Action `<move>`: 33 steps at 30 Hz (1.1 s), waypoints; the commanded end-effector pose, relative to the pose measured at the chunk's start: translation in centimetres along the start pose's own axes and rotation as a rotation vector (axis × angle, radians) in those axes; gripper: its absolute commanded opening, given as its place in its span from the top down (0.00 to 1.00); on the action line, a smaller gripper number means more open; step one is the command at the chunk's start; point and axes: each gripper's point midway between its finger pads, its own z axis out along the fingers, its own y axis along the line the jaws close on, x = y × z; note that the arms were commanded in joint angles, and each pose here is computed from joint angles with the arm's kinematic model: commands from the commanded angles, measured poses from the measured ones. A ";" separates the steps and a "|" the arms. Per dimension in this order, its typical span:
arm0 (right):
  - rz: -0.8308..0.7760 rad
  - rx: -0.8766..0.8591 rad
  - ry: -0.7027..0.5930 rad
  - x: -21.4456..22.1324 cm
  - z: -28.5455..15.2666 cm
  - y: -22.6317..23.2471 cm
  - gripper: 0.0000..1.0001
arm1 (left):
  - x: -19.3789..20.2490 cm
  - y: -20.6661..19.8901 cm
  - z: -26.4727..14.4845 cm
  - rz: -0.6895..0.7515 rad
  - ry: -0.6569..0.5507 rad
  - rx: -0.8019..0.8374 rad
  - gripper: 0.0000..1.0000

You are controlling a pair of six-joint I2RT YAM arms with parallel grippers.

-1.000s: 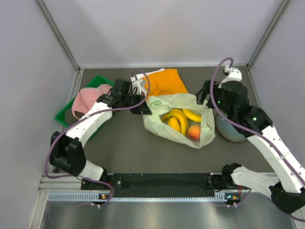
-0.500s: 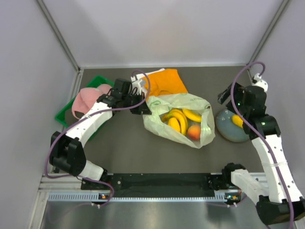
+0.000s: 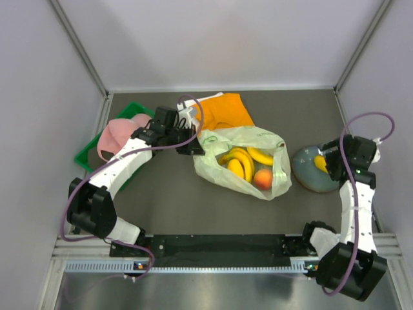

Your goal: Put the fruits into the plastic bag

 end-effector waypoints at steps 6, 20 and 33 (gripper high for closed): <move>0.215 0.164 0.015 -0.7 3.2 -3.6 0.19 | -1.3 -1.2 -0.8 0.039 -0.034 0.023 1.00; 0.354 0.457 0.047 -0.3 6.3 -8.7 0.28 | -1.3 -1.3 -0.7 0.040 -0.030 0.024 1.00; 0.331 0.352 0.046 -1.3 6.4 -6.5 0.33 | -1.0 -1.1 -0.5 0.035 -0.019 0.023 1.00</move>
